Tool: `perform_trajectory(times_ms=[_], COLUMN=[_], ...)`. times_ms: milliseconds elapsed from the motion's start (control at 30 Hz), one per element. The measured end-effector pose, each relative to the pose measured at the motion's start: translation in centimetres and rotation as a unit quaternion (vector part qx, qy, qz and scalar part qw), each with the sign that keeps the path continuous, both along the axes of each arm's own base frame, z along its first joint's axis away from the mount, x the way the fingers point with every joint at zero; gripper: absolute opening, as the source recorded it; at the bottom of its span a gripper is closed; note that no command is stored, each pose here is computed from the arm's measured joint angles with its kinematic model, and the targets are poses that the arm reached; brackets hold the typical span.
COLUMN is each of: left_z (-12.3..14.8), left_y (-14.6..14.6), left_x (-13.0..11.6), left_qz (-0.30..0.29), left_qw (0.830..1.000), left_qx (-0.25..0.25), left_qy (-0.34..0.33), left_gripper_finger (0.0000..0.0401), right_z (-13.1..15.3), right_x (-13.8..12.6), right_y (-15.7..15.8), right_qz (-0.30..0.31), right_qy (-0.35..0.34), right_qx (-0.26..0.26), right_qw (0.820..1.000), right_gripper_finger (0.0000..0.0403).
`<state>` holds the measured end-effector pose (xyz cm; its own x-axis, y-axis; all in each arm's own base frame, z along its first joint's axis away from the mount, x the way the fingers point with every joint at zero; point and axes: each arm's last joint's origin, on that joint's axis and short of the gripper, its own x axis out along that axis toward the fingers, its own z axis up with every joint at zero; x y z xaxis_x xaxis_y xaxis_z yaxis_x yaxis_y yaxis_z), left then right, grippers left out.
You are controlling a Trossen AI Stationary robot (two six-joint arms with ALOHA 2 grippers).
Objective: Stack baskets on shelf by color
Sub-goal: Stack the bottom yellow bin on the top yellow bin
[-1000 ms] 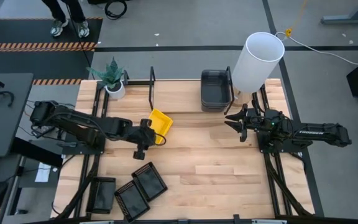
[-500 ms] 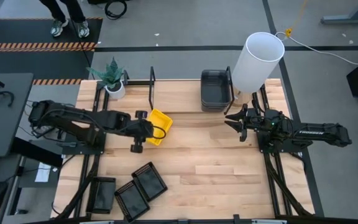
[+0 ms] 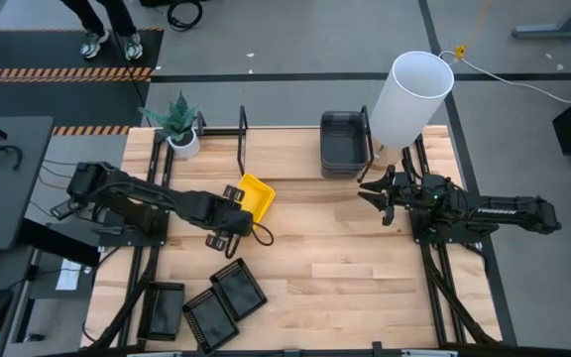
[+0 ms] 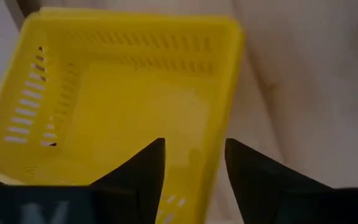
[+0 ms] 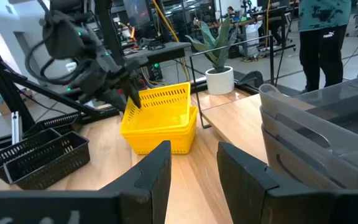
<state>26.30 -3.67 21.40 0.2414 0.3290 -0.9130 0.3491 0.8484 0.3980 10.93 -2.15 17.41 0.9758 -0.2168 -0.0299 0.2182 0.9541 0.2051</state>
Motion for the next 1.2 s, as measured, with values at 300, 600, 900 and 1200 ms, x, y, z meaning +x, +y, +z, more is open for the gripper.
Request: perform_trajectory(times_ms=[300, 600, 900, 1200], left_z=[-0.8, -0.2, 0.4, -0.1], left_y=[0.0, -0.2, -0.4, -0.5], left_x=[0.1, -0.1, 0.8, 0.9], left_qz=[-0.022, -0.01, 0.017, 0.075], left_qw=[0.999, 0.999, 0.993, 0.986], left_qx=[0.011, -0.046, -0.108, -0.128], left_qy=[0.034, 0.015, -0.05, -0.074], left_gripper_finger=[0.0058, 0.0006, 0.0005, 0.0049], right_z=[0.0, 0.1, 0.1, 0.2], right_x=[0.0, 0.0, 0.0, 0.0], right_y=[0.0, 0.0, 0.0, 0.0], right_qz=[0.0, 0.0, 0.0, 0.0], right_qy=[-0.002, -0.004, -0.004, -0.008], right_qx=[0.0, -0.001, -0.001, -0.002], right_qw=[1.0, 1.0, 1.0, 1.0], right_gripper_finger=[0.0135, 0.0135, 0.0135, 0.0135])
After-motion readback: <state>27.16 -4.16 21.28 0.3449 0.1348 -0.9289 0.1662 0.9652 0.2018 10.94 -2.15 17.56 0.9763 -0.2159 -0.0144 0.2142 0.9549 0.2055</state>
